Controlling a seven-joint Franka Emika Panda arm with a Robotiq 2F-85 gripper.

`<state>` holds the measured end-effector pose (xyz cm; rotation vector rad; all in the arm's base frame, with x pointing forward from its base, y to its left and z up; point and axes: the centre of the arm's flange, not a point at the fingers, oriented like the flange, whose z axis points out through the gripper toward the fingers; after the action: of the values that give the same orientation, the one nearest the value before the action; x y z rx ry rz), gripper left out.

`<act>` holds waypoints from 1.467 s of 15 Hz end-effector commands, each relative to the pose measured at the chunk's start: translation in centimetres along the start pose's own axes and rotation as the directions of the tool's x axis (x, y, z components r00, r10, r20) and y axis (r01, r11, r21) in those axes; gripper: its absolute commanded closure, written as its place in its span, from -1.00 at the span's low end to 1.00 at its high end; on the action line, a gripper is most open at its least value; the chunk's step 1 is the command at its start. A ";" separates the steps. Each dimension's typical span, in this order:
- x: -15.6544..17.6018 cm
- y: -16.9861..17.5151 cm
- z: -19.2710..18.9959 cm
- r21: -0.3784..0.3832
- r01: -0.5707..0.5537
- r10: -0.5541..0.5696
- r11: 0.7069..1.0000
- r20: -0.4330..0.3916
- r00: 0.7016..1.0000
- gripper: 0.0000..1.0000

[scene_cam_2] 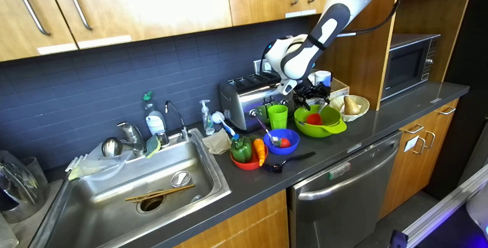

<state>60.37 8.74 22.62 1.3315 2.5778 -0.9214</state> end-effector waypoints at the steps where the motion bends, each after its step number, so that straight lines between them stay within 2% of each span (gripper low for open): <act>1: 0.5 0.4 -2.2 0.008 -0.025 0.024 1.000 0.021 0.999 -1.00; 5: -0.9 1.3 -2.8 0.055 -0.056 0.056 0.997 0.006 0.998 -1.00; 12: -3.8 1.7 -2.7 0.163 -0.141 0.156 0.976 -0.080 0.985 -1.00; 18: -4.5 2.9 -1.1 0.208 -0.152 0.179 0.966 -0.117 0.977 -1.00; 22: -5.8 3.8 -0.5 0.234 -0.159 0.189 0.959 -0.113 0.975 -1.00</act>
<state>64.92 7.15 24.07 1.6612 2.4752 -1.1158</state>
